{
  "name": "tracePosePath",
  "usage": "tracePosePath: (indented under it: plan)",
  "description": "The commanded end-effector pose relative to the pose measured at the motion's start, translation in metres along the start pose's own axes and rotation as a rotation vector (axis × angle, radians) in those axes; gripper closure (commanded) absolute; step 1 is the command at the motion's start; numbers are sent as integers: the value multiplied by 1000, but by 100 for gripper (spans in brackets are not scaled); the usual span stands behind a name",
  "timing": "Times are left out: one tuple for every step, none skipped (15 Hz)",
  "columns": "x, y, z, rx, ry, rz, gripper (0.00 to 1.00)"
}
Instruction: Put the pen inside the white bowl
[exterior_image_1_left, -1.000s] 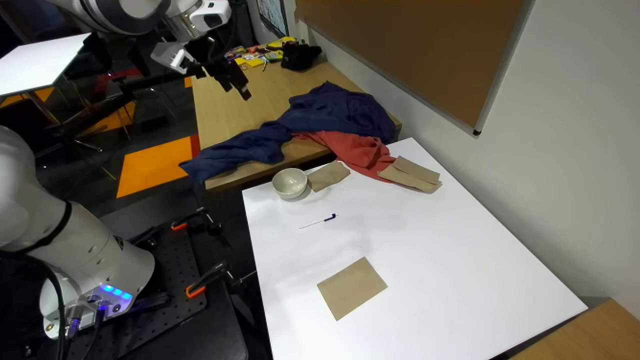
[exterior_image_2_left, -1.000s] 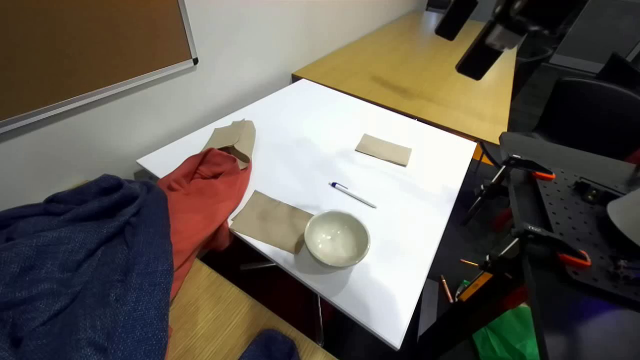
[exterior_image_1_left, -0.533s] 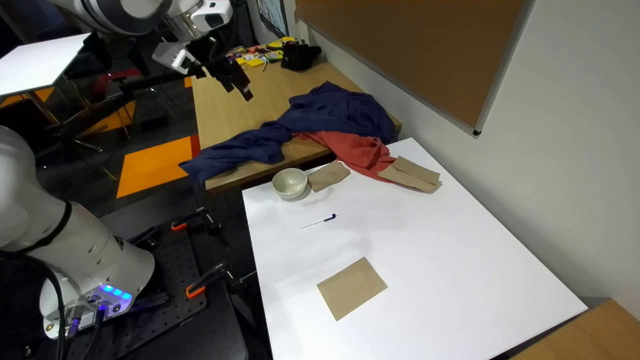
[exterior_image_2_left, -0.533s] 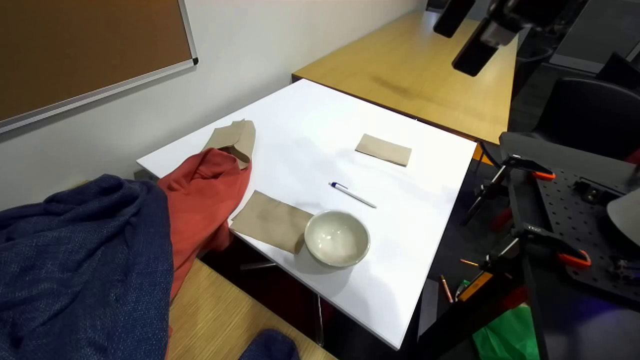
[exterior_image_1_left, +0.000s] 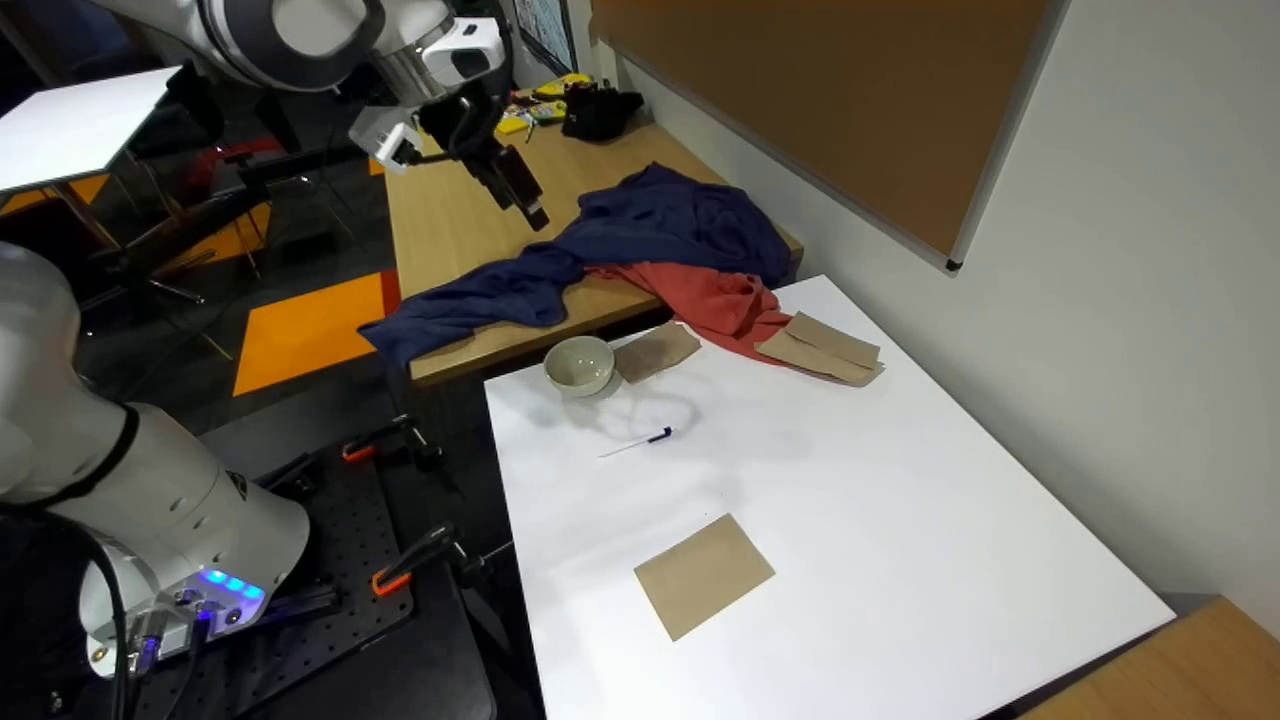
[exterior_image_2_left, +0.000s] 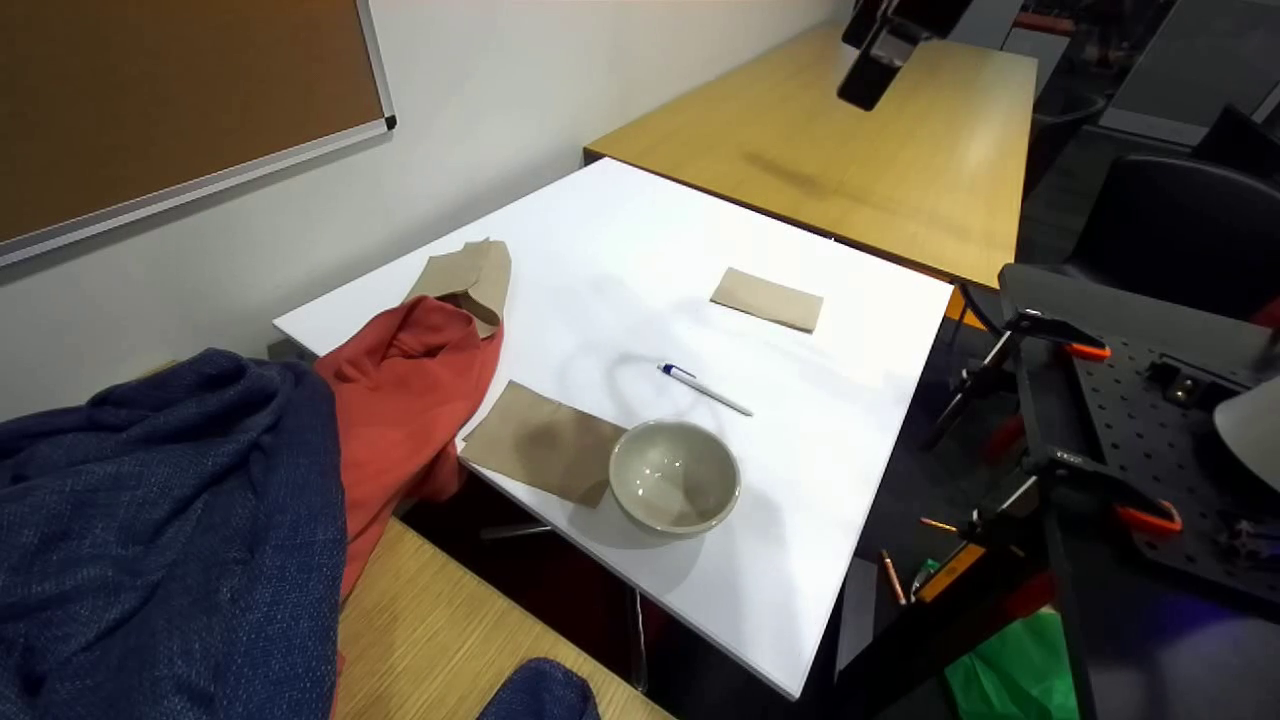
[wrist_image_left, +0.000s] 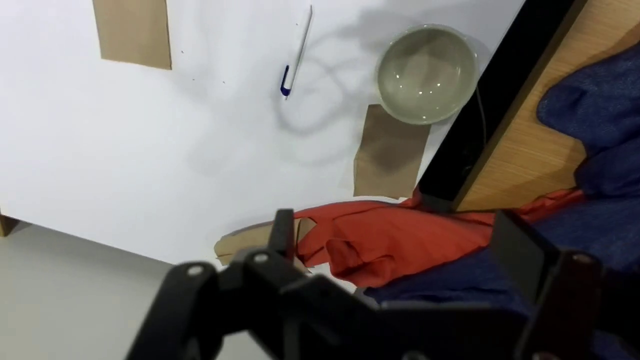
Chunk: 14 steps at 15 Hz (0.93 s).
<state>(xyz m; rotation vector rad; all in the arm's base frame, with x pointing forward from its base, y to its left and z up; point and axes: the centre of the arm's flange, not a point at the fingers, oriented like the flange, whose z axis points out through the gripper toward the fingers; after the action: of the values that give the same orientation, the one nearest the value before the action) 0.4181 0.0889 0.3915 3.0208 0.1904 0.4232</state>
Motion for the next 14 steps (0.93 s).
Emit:
tracePosePath:
  plan:
    - [1, 29, 44, 8, -3, 59, 0]
    - [-1, 36, 57, 12, -5, 72, 0]
    - [-3, 43, 69, 17, -9, 86, 0]
    - [-5, 49, 82, 16, -13, 101, 0]
    - [-8, 54, 94, 19, -15, 113, 0]
    - [-12, 58, 107, 23, -20, 125, 0]
    - [-15, 62, 119, 26, -26, 136, 0]
    - [-19, 65, 130, 31, -33, 147, 0]
    - [-22, 67, 142, 35, -43, 158, 0]
    - [-26, 69, 154, 36, -53, 167, 0]
    - [-30, 71, 165, 34, -64, 174, 0]
    - [-34, 73, 176, 39, -76, 181, 0]
    - [-39, 75, 187, 42, -86, 188, 0]
    - [-43, 76, 196, 45, -92, 193, 0]
